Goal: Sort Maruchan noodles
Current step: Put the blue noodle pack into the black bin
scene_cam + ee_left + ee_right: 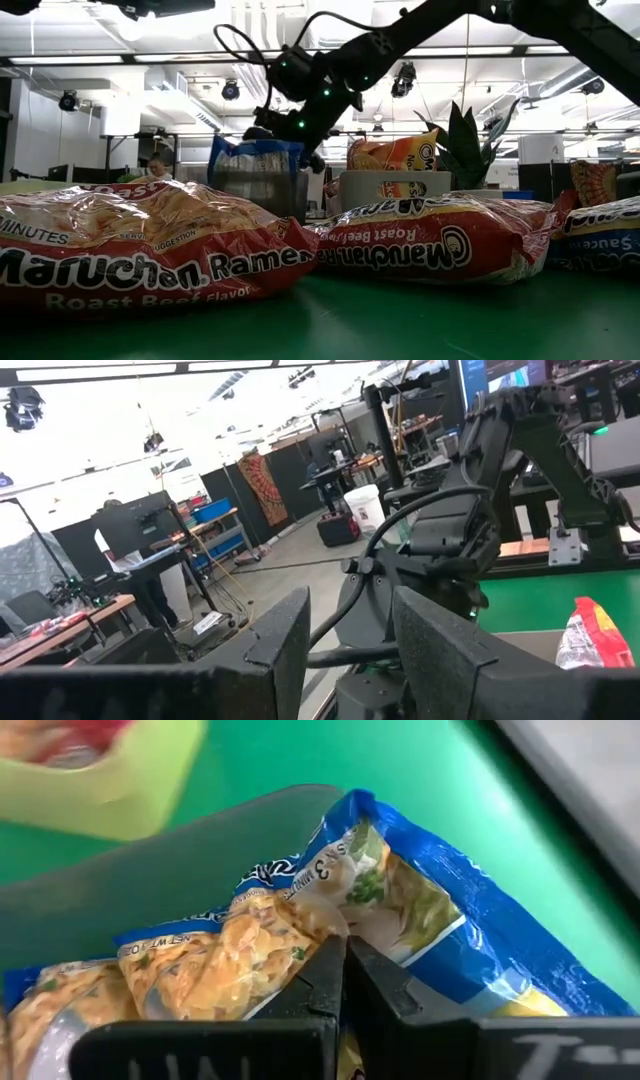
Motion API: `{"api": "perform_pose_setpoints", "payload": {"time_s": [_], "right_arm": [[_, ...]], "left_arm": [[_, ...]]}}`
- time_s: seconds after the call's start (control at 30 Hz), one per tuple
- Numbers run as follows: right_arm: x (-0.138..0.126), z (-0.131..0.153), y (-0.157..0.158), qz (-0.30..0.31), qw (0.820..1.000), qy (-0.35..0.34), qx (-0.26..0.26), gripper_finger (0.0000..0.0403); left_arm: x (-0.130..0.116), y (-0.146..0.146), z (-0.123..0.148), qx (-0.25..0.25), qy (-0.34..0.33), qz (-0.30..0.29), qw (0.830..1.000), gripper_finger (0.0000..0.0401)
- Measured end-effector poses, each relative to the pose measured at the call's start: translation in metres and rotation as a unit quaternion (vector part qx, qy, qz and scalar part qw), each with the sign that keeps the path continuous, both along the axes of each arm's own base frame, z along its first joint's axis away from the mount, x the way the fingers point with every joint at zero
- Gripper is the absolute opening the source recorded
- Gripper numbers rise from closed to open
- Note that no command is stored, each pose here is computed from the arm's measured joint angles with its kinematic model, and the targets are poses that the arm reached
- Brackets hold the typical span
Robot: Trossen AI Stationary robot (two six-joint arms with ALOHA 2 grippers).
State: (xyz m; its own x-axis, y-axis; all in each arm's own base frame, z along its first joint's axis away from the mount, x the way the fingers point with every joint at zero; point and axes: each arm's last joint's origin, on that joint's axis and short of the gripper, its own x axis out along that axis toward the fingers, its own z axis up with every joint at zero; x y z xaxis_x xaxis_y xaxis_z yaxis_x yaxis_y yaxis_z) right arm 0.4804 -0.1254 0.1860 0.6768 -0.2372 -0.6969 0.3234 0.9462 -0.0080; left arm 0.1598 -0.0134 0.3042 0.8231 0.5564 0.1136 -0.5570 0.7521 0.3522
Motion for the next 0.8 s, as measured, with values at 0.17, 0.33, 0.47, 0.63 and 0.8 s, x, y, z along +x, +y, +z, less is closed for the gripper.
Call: {"api": "perform_pose_setpoints", "payload": {"time_s": [0.17,0.33,0.47,0.63,0.8], "right_arm": [[-0.004,0.003,0.005,0.014,0.999,0.006,0.052,0.0009],[-0.007,0.017,0.004,-0.007,0.999,0.003,0.034,0.0008],[-0.004,0.033,0.003,-0.010,1.000,-0.021,0.016,0.0008],[-0.003,0.014,0.002,-0.010,1.000,0.004,0.019,0.0008],[0.001,-0.010,0.002,-0.011,0.999,0.024,0.026,0.0008]], "left_arm": [[0.000,0.000,0.000,0.000,0.001,0.000,1.000,0.0127],[0.000,0.000,0.000,0.000,0.000,0.000,1.000,0.0127],[0.000,0.000,0.000,0.000,0.000,0.000,1.000,0.0127],[0.000,0.000,0.000,0.000,0.000,0.000,1.000,0.0127],[0.000,0.000,0.000,0.000,0.000,0.000,1.000,0.0127]]}}
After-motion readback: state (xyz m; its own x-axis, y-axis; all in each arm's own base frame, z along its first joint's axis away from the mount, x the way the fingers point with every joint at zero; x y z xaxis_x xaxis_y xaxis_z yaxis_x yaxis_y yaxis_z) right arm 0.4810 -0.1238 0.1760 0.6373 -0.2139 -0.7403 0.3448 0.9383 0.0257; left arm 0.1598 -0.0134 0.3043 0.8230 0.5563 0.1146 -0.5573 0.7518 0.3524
